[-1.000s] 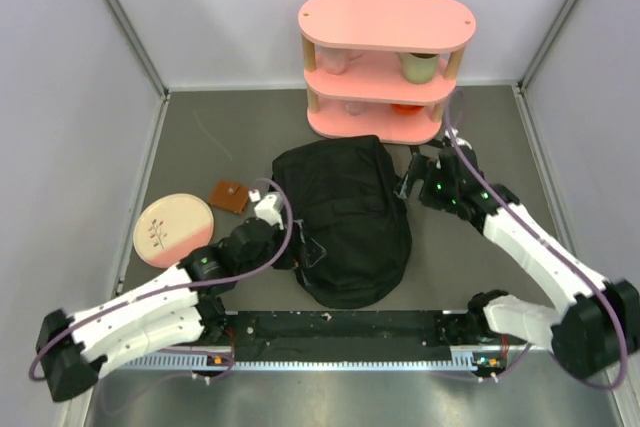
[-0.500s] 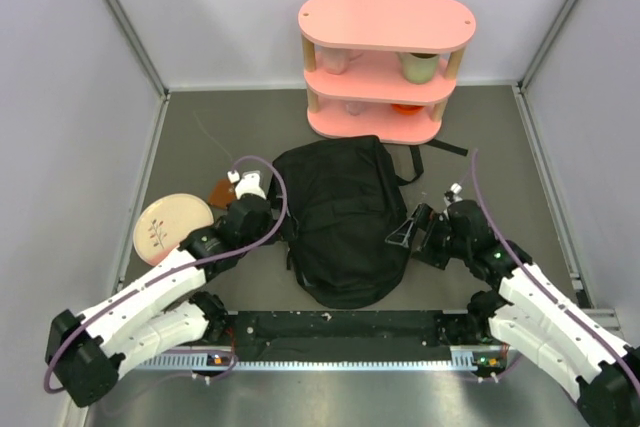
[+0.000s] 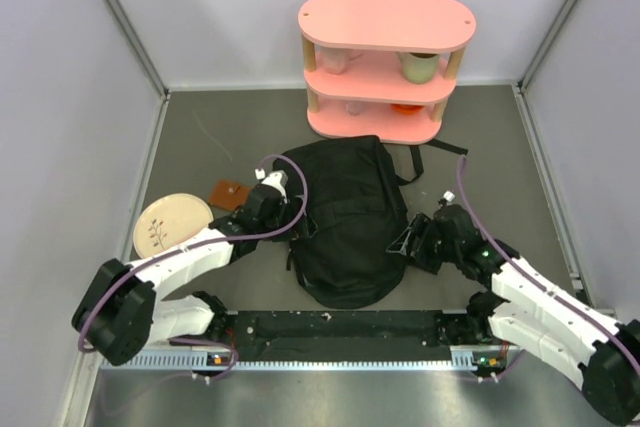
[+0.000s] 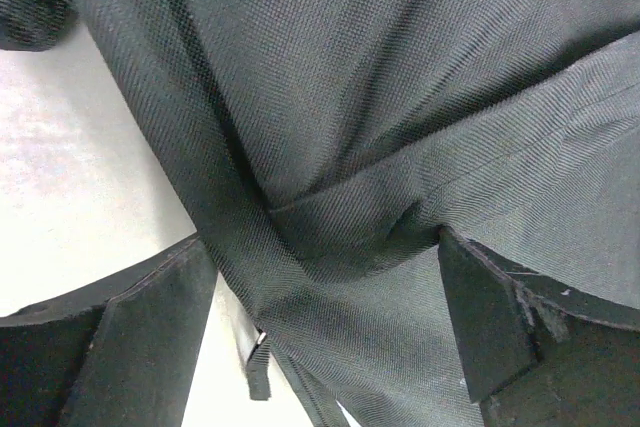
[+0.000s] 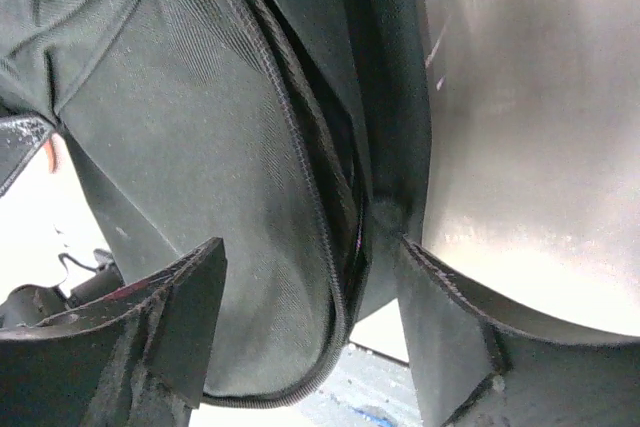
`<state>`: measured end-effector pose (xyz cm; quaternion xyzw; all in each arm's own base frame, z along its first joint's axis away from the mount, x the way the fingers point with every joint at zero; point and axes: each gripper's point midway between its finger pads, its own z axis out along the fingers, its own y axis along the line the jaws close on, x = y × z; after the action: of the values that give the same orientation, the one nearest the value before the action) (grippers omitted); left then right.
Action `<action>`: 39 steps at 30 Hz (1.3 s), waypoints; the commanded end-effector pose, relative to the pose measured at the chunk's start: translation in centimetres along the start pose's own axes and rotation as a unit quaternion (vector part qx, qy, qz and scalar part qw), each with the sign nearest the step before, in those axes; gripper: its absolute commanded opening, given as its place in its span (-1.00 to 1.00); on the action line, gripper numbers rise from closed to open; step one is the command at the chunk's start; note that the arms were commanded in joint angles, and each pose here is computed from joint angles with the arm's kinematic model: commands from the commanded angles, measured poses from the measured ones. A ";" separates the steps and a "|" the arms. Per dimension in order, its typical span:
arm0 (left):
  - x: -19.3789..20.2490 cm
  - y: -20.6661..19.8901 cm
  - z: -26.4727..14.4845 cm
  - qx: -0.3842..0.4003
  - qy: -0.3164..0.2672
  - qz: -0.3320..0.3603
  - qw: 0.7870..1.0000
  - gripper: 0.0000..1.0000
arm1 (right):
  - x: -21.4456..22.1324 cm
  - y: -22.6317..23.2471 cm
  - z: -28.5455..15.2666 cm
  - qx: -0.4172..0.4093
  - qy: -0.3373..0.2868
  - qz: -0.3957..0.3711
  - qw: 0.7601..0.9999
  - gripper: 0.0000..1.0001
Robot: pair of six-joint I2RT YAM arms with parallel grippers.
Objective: Pack the student bag
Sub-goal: Zip the student bag at the center of the board.
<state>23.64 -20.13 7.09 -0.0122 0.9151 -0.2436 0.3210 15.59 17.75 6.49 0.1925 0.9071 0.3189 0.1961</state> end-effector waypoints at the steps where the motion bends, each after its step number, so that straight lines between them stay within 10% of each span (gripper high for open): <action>1: 0.8 -2.2 1.0 0.066 0.023 -0.006 0.998 0.75 | -3.7 3.5 0.2 -0.014 -0.052 -0.048 0.997 0.20; 15: 4.1 -7.4 -0.4 0.168 0.046 -0.061 0.983 0.51 | -11.7 7.0 3.8 0.007 -0.043 -0.126 0.991 -0.08; 24: 3.4 -9.1 -0.2 0.136 0.024 -0.045 0.989 0.71 | -17.8 9.1 5.4 0.042 -0.056 -0.160 0.985 0.24; 29: 3.1 -8.6 -1.0 0.127 0.017 -0.030 0.991 0.75 | -21.2 7.1 1.0 0.113 -0.141 -0.172 0.968 0.75; 39: -0.2 -5.4 -2.4 0.036 -0.043 0.048 0.997 0.96 | -13.7 2.1 -4.1 0.098 -0.147 -0.104 0.979 0.95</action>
<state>19.33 -25.71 9.32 0.0236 0.8979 -0.3114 0.3102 30.00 10.63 16.95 0.1202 0.9022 0.1427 0.3890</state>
